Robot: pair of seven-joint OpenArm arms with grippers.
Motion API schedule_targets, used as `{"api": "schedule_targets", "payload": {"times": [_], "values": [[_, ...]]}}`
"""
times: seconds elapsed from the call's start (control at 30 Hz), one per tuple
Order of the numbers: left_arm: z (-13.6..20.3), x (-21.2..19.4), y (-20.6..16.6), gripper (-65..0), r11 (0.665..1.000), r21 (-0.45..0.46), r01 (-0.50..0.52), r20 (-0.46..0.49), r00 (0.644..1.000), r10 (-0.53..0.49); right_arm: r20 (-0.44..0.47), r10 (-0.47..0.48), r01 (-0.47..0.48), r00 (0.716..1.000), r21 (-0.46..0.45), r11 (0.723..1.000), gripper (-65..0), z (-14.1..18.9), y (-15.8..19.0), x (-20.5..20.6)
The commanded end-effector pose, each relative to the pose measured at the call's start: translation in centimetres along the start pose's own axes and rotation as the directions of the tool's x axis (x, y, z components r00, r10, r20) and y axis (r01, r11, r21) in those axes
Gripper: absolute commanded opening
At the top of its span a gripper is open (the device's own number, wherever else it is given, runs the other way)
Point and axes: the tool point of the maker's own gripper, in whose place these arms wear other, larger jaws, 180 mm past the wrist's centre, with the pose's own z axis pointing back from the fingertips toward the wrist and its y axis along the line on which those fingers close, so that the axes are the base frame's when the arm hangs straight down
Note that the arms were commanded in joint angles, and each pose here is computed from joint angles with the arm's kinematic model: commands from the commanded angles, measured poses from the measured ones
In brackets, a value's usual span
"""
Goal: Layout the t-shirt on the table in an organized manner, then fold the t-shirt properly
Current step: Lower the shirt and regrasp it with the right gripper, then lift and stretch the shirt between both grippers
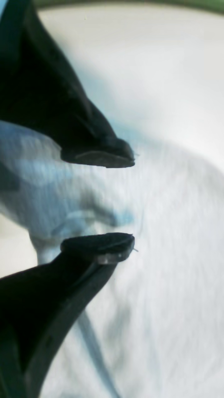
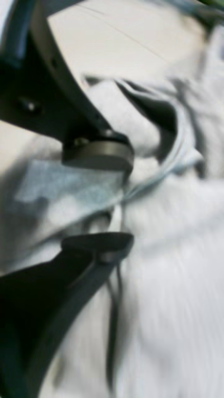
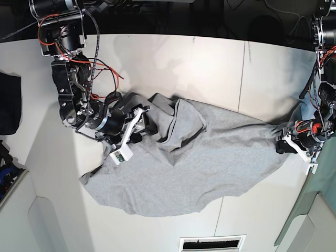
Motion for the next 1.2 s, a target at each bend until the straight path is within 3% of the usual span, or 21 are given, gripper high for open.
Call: {"api": "schedule_targets", "payload": {"times": [0.0, 0.13, 0.33, 0.43, 0.57, 0.67, 0.87, 1.03, 1.1, 1.17], "values": [[0.6, 2.6, 1.0, -29.3, 1.000, 0.027, 0.012, 0.062, 0.998, -0.014, 0.045, 0.027, -0.028, 0.999, 0.030, 0.999, -33.6, -0.1, 0.8, 1.9], [0.6, 1.9, 2.0, -29.3, 0.996, 0.074, 0.040, 0.035, 0.998, -0.043, 0.037, 0.038, -0.040, 0.999, 0.057, 0.998, -34.6, -0.6, 2.1, 1.8], [0.0, -1.4, 3.3, -29.4, 0.995, 0.098, 0.006, -0.036, 0.999, -0.003, 0.051, 0.032, -0.035, 0.998, 0.067, 0.997, -65.0, -0.7, 2.7, 2.2], [-0.2, -2.9, 3.9, -34.7, 0.994, 0.109, -0.025, -0.043, 0.999, 0.030, 0.067, 0.043, -0.047, 0.997, 0.056, 0.997, -65.0, -0.2, 2.4, 3.0], [-0.3, -4.1, 4.4, -52.7, 0.992, 0.126, -0.011, -0.075, 0.997, 0.021, 0.128, 0.044, -0.044, 0.991, -0.002, 0.999, -65.0, 2.1, 0.6, 5.9], [0.0, -4.5, 5.3, -65.0, 0.986, 0.168, 0.021, -0.105, 0.994, -0.003, 0.226, 0.006, 0.002, 0.974, -0.037, 0.999, -65.0, 5.2, -1.1, 8.9], [1.2, -4.9, 7.9, -65.0, 0.966, 0.257, 0.021, -0.144, 0.989, 0.017, 0.443, -0.009, 0.093, 0.897, -0.167, 0.982, -65.0, 13.4, -6.2, 13.7], [2.2, -3.7, 7.3, -65.0, 0.980, 0.199, 0.032, -0.189, 0.982, 0.006, 0.564, -0.003, 0.157, 0.826, -0.225, 0.962, -65.0, 20.7, -10.2, 15.1], [2.8, -2.4, 6.6, -65.0, 0.986, 0.166, 0.037, -0.171, 0.985, -0.008, 0.588, -0.008, 0.187, 0.809, -0.245, 0.951, -65.0, 23.1, -11.8, 14.9], [3.6, -1.1, 6.2, -65.0, 0.987, 0.147, 0.066, -0.149, 0.988, -0.044, 0.580, -0.012, 0.207, 0.815, -0.272, 0.940, -65.0, 24.5, -13.1, 14.2]]}}
